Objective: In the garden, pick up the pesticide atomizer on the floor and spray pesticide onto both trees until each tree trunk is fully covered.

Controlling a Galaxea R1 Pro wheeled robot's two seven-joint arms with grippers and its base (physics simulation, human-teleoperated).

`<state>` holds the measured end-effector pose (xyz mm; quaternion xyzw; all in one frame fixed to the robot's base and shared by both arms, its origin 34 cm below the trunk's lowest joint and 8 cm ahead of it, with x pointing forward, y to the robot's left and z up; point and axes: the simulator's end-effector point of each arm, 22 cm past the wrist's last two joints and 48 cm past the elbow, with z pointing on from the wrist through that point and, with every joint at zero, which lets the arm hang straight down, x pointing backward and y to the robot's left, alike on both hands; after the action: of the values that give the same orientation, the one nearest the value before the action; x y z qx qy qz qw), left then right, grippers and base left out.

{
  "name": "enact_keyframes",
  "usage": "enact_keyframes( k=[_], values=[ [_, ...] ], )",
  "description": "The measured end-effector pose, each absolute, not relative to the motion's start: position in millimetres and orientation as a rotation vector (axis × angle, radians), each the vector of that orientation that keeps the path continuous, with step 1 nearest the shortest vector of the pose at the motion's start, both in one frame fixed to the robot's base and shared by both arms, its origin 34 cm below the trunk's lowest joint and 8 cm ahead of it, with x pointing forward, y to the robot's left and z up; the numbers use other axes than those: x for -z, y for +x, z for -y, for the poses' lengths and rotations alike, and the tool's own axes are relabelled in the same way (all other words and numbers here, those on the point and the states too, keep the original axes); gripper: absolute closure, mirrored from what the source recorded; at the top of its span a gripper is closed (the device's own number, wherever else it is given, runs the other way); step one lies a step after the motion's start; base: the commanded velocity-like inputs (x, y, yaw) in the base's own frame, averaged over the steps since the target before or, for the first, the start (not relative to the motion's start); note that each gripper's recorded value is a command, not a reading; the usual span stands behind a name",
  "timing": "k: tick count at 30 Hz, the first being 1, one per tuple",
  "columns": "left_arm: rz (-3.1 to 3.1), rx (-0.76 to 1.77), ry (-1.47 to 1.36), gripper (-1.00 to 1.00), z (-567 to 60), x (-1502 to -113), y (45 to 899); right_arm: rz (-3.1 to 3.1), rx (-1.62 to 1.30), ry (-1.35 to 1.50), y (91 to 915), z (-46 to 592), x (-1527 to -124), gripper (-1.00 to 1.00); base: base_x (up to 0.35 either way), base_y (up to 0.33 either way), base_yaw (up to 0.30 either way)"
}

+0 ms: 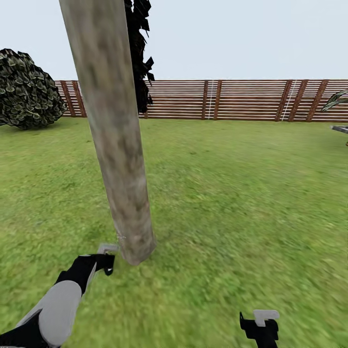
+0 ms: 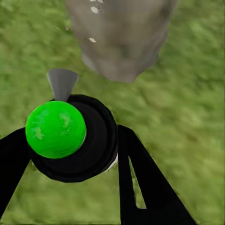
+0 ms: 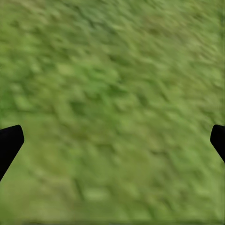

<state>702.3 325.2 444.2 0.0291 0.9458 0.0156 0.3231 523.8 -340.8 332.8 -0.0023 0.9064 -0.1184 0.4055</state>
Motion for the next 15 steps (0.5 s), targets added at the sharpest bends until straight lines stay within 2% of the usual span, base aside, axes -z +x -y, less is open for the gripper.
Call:
enact_keyframes(
  k=[3, 5, 7, 10, 15],
  values=[
    [-2.495, -0.021, 0.066, 1.0, -328, -445, 701, -2.287, 0.301, -0.006, 524, 341, -333, -1.0, 0.0, 0.0, 0.0],
    [-2.469, 0.106, 0.097, 1.0, -259, -461, 722, -2.287, 0.302, -0.007, 524, 342, -333, -1.0, 0.0, 0.0, 0.0],
    [-2.458, 0.022, 0.077, 1.0, -303, -469, 726, -2.286, 0.301, -0.007, 524, 341, -333, -1.0, 0.0, 0.0, 0.0],
    [-2.461, 0.005, 0.057, 1.0, -332, -472, 724, -2.287, 0.301, -0.007, 524, 341, -333, -1.0, 0.0, 0.0, 0.0],
    [-2.467, 0.051, 0.075, 1.0, -319, -471, 723, -2.287, 0.301, -0.007, 524, 341, -333, -1.0, -0.186, 0.033, 0.0]
  ],
)
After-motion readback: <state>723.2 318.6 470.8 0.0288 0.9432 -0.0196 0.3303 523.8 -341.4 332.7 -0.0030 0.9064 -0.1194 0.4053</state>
